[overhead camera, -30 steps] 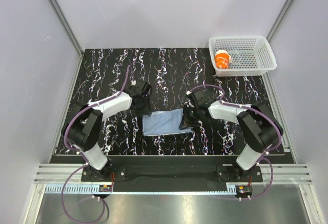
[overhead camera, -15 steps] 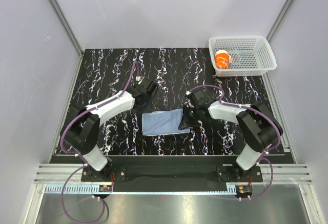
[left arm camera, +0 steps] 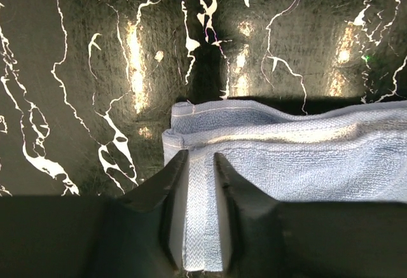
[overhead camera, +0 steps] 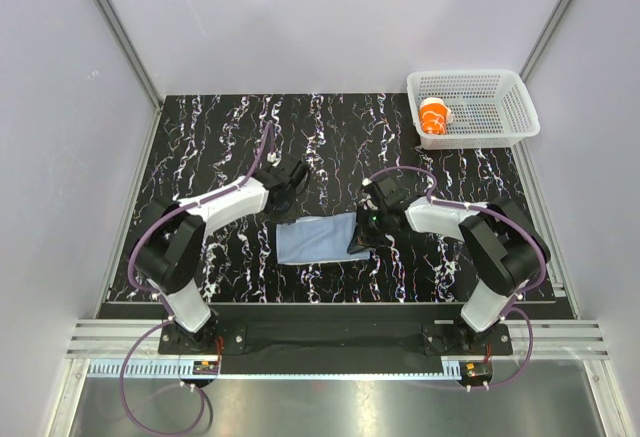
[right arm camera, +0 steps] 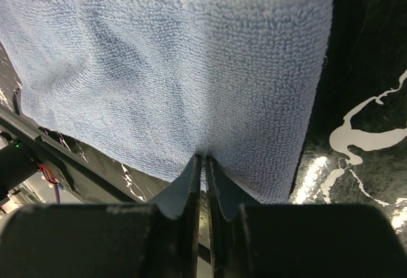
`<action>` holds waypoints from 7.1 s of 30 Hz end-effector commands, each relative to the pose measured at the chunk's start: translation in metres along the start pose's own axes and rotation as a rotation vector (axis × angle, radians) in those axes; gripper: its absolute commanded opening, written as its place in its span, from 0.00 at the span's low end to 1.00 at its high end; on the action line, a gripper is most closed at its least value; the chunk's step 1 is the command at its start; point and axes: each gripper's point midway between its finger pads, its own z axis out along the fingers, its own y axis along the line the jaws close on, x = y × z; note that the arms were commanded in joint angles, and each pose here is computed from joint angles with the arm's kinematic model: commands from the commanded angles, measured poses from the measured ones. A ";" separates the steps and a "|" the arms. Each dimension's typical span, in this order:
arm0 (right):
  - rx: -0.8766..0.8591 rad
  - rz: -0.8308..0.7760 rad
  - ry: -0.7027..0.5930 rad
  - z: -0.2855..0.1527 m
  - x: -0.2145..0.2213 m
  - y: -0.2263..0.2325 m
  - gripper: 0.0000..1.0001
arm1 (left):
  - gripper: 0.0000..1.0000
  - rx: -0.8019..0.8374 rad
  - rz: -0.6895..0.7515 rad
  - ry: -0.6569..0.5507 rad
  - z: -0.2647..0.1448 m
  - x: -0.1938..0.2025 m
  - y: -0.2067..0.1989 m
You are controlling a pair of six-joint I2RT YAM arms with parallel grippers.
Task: Roll the towels
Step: Fold the towel, then roll the towel
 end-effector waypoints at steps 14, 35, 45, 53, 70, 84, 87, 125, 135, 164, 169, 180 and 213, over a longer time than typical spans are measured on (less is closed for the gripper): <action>0.029 0.012 0.027 0.008 0.006 -0.012 0.13 | 0.40 -0.032 -0.010 -0.051 0.002 -0.009 0.003; 0.038 0.022 0.041 0.013 0.011 -0.018 0.12 | 0.03 -0.030 0.001 -0.081 -0.010 -0.018 0.005; 0.036 0.021 0.041 0.013 0.012 -0.019 0.12 | 0.03 -0.098 -0.014 -0.100 -0.013 -0.024 0.023; 0.030 0.023 0.045 0.015 0.013 -0.018 0.13 | 0.09 -0.118 -0.016 -0.109 -0.009 -0.030 0.034; -0.011 -0.004 0.041 0.002 -0.003 0.006 0.20 | 0.34 -0.091 -0.034 -0.153 -0.049 -0.035 0.033; 0.005 -0.014 0.013 -0.029 -0.004 0.017 0.24 | 0.20 0.228 -0.031 -0.069 -0.059 0.024 -0.027; 0.034 0.004 0.028 -0.024 0.005 0.004 0.21 | 0.20 0.269 -0.045 -0.027 -0.050 0.043 -0.030; -0.118 0.023 0.121 0.008 0.042 0.064 0.17 | 0.21 -0.152 0.083 -0.058 0.026 -0.063 0.038; -0.015 -0.106 -0.052 -0.053 0.013 0.070 0.41 | 0.23 -0.174 0.061 -0.129 -0.006 -0.101 0.043; 0.149 0.231 -0.388 -0.117 -0.008 -0.031 0.56 | 0.35 0.241 0.473 -0.270 -0.057 0.063 -0.151; 0.147 0.228 -0.377 -0.115 -0.007 -0.033 0.56 | 0.35 0.263 0.498 -0.265 -0.054 0.072 -0.159; 0.143 0.224 -0.360 -0.112 -0.004 -0.034 0.55 | 0.40 0.195 0.528 -0.242 -0.029 0.079 -0.158; 0.132 0.217 -0.336 -0.106 -0.005 -0.031 0.54 | 0.40 0.125 0.570 -0.231 0.001 0.096 -0.137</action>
